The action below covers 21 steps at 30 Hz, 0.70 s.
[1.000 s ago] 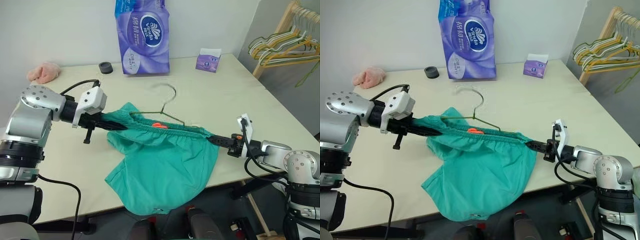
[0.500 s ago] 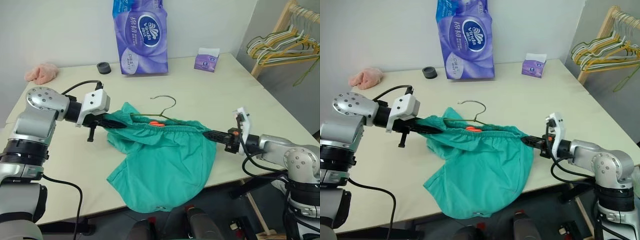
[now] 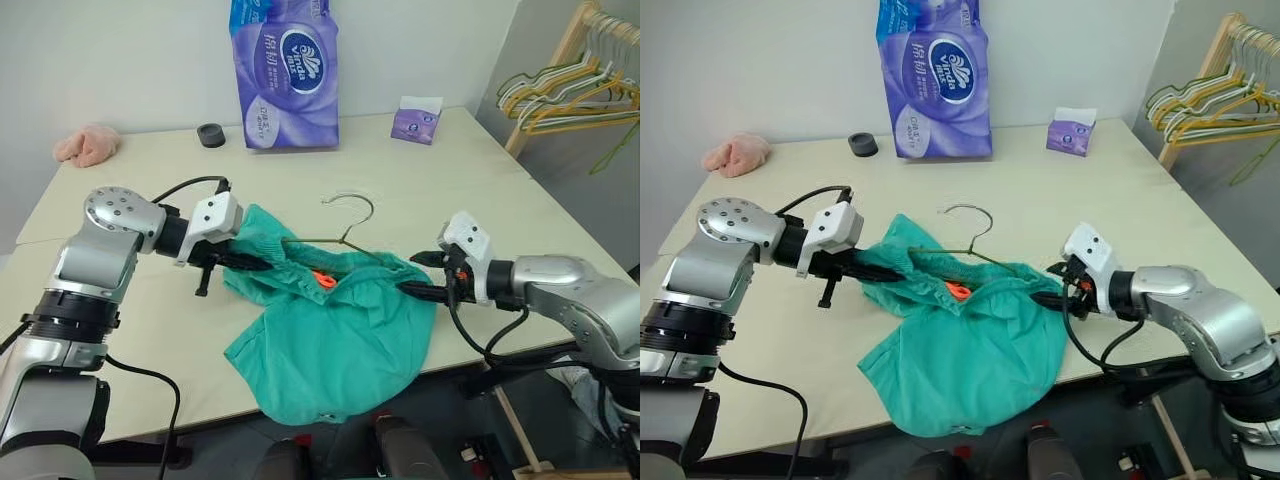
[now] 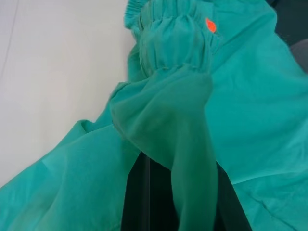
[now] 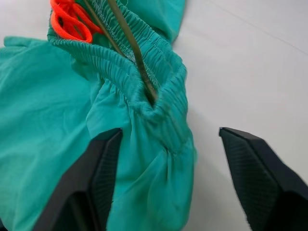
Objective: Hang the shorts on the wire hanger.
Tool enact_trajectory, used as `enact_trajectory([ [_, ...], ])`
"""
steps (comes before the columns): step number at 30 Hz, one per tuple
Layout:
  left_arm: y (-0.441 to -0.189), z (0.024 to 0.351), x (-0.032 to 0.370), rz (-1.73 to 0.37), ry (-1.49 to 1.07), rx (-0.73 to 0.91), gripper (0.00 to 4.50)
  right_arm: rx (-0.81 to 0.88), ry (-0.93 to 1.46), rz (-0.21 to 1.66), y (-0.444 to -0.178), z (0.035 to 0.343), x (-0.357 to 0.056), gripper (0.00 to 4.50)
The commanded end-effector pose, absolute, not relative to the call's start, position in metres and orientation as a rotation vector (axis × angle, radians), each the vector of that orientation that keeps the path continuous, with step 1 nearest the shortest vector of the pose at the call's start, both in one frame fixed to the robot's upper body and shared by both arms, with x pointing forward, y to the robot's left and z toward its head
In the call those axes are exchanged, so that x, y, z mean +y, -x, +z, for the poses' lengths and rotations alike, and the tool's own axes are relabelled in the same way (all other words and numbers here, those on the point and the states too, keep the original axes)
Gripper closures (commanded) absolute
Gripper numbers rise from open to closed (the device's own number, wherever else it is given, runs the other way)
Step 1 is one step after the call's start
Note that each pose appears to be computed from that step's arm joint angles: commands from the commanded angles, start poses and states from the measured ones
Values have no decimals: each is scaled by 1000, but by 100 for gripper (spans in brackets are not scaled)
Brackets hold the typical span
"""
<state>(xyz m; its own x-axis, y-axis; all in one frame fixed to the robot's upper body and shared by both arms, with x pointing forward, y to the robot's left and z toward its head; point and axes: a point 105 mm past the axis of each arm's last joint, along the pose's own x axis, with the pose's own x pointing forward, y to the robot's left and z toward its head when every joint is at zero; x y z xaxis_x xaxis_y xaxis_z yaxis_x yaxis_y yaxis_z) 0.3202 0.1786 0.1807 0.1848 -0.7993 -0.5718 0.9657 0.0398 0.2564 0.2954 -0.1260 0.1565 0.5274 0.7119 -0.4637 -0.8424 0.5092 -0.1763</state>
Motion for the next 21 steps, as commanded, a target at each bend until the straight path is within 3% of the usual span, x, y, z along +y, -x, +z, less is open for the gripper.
enact_trajectory([
  [1,-318,189,173,-1396,-685,266,450,334,458,937,-299,155,-129,112],
  [12,-320,189,168,-1407,-667,254,450,403,483,1126,-315,138,-103,112],
  [16,-317,190,166,-1419,-631,245,450,427,514,1200,-313,137,-99,194],
  [21,-315,183,168,-1426,-656,264,450,429,522,1263,-305,143,-95,366],
])
